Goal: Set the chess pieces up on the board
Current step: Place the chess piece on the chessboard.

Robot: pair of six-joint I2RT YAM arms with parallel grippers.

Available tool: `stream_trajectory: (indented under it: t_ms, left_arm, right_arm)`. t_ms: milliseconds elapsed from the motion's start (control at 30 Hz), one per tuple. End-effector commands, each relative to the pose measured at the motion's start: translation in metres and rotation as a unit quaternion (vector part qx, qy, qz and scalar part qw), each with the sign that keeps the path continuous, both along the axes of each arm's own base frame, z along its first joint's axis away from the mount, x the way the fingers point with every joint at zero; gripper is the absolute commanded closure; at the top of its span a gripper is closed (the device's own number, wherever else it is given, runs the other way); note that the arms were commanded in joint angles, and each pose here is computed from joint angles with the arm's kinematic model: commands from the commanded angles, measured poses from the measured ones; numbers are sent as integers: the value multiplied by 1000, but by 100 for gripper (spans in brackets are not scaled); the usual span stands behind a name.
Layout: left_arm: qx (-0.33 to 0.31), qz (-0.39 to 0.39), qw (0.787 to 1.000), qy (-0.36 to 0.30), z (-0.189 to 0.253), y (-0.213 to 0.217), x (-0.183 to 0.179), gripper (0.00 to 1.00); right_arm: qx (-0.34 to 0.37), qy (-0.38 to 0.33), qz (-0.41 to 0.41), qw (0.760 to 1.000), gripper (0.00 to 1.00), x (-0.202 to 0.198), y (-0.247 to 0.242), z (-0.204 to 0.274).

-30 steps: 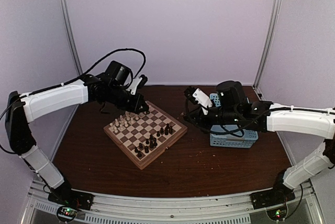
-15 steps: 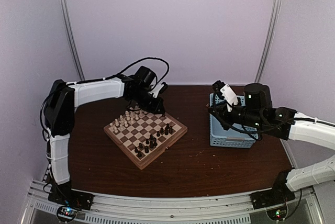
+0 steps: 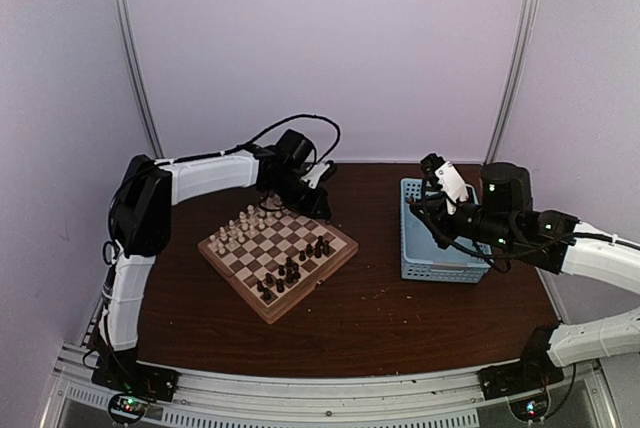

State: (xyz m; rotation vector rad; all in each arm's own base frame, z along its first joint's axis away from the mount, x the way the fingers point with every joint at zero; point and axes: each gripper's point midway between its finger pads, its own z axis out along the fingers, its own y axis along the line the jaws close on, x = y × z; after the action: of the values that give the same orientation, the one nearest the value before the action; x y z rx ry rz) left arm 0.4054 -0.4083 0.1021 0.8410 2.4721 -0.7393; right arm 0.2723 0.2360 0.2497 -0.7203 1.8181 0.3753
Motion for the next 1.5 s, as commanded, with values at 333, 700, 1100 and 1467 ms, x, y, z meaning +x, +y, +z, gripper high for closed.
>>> stream_trajectory:
  t_ms: [333, 700, 1100, 1467]
  left_arm:
    - [55, -26, 998, -30, -25, -6, 0, 98]
    - [70, -28, 997, -27, -37, -3, -2, 95]
    - [60, -38, 997, -16, -38, -10, -9, 95]
    - [58, -39, 998, -11, -40, -12, -11, 86]
  right_arm:
    - [1, -13, -16, 1000, 86, -2, -14, 2]
    - [1, -9, -18, 1000, 86, -2, -16, 2]
    - [3, -7, -19, 1000, 85, -3, -17, 2]
    - [3, -5, -20, 1000, 86, -4, -18, -1]
